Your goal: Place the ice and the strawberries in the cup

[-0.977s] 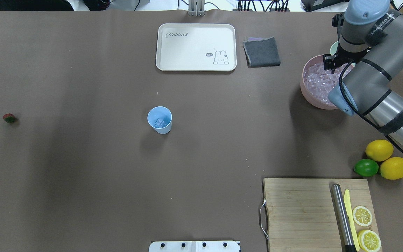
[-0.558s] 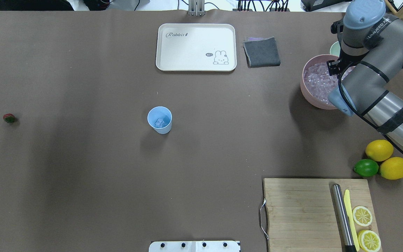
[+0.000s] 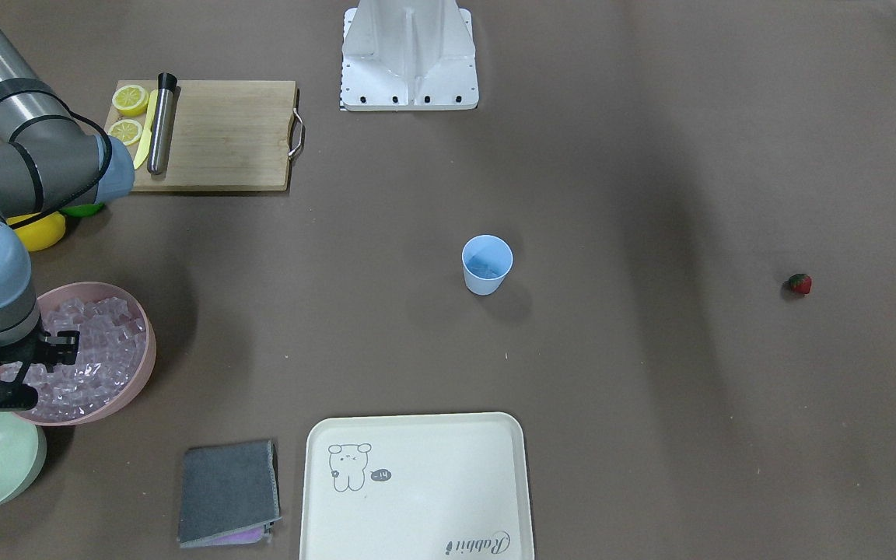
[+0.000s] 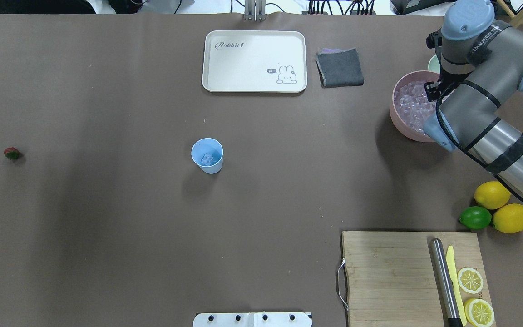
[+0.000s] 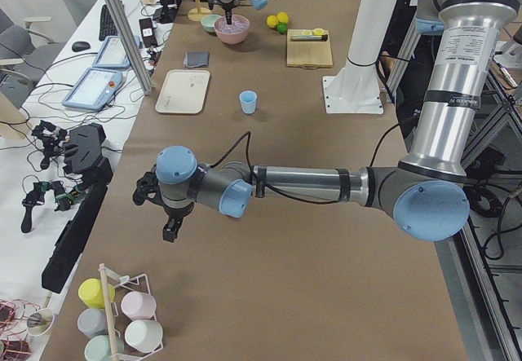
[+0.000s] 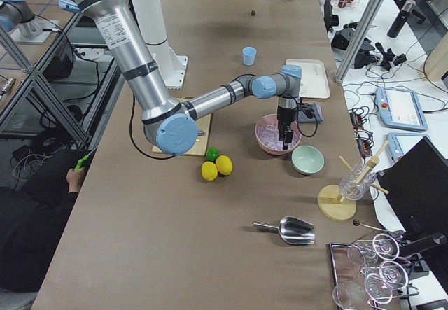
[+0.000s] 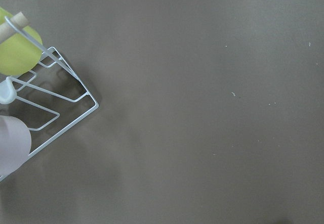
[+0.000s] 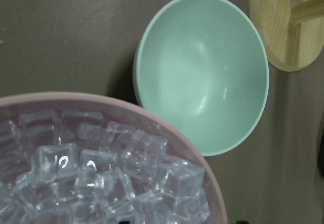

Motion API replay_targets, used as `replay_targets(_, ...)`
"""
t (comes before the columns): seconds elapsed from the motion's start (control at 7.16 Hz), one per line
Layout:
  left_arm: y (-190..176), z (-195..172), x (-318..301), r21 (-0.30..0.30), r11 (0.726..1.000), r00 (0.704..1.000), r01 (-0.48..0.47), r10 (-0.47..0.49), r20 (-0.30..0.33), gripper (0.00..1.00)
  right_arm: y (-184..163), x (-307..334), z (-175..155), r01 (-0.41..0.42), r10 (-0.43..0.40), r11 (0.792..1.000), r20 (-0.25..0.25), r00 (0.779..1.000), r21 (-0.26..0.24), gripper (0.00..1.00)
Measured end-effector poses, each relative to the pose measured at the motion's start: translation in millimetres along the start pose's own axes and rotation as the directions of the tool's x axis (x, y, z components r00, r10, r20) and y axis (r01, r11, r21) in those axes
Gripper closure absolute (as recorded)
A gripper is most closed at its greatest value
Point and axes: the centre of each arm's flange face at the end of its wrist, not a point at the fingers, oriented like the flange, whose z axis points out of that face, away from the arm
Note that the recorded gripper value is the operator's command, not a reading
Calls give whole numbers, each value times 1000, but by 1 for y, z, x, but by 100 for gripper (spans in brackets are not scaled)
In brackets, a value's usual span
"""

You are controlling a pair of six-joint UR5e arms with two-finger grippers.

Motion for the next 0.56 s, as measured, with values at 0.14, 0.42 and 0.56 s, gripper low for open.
replay_targets(0.14,0,0,0,0,1000,1000,0,0,0,2,0,-1,-2,1,-1,1000,1,1000,0,26)
replay_targets(0.42,-1,0,0,0,1000,1000,0,0,0,2,1,-4,-8,5,-5,1000,2,1000,-1,41)
replay_targets(0.56,-1,0,0,0,1000,1000,0,0,0,2,2,-7,-12,10,-10,1000,3,1000,-4,41)
